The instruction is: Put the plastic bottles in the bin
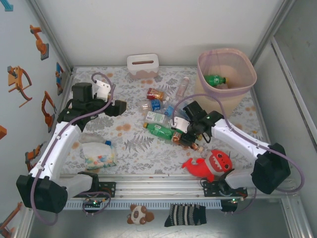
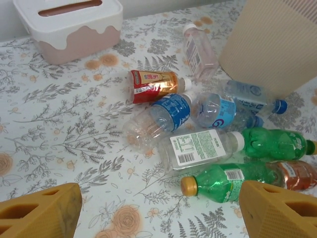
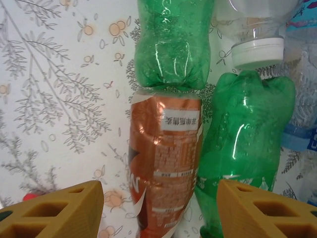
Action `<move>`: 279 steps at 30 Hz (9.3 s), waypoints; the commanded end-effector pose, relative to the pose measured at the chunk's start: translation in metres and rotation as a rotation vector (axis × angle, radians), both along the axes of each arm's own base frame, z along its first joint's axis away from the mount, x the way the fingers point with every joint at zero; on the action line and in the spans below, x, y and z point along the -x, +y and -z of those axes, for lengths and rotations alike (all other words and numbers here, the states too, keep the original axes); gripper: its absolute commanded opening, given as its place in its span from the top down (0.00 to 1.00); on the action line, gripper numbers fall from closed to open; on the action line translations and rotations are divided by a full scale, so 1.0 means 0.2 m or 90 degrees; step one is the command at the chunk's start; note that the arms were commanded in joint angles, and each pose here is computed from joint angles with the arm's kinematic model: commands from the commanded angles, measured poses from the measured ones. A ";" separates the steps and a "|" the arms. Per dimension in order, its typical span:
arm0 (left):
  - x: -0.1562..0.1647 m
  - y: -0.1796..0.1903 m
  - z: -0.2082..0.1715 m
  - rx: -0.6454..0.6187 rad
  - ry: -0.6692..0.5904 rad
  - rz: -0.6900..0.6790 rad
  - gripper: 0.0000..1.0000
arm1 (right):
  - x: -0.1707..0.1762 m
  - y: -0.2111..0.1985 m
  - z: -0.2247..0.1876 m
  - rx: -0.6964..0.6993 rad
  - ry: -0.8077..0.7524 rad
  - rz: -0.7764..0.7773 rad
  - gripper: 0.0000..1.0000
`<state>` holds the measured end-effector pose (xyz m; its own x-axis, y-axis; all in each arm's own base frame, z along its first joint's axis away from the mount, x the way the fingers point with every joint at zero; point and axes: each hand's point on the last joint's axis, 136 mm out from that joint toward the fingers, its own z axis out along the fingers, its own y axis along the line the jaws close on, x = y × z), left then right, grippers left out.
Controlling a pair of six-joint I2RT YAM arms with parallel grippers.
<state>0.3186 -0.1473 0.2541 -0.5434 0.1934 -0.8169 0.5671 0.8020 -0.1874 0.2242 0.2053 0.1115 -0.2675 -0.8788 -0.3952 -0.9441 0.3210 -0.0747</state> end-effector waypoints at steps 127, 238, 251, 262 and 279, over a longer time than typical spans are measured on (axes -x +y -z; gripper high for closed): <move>-0.01 0.03 -0.04 0.056 -0.002 -0.012 0.18 | -1.24 -0.99 -1.26 -0.227 -0.420 0.674 0.59; 0.00 0.06 -0.07 0.069 -0.008 -0.018 0.18 | -0.17 0.34 -0.39 -0.171 -0.096 -0.022 0.33; 0.01 0.07 -0.06 0.066 -0.008 -0.020 0.18 | -0.24 0.45 -0.04 -0.163 -0.096 -0.039 0.32; 0.00 0.07 -0.06 0.067 -0.007 -0.020 0.18 | -0.23 0.48 0.15 -0.139 -0.048 -0.043 0.29; -0.01 0.07 -0.04 0.058 0.000 -0.024 0.18 | -0.23 0.47 0.41 -0.102 -0.018 -0.025 0.33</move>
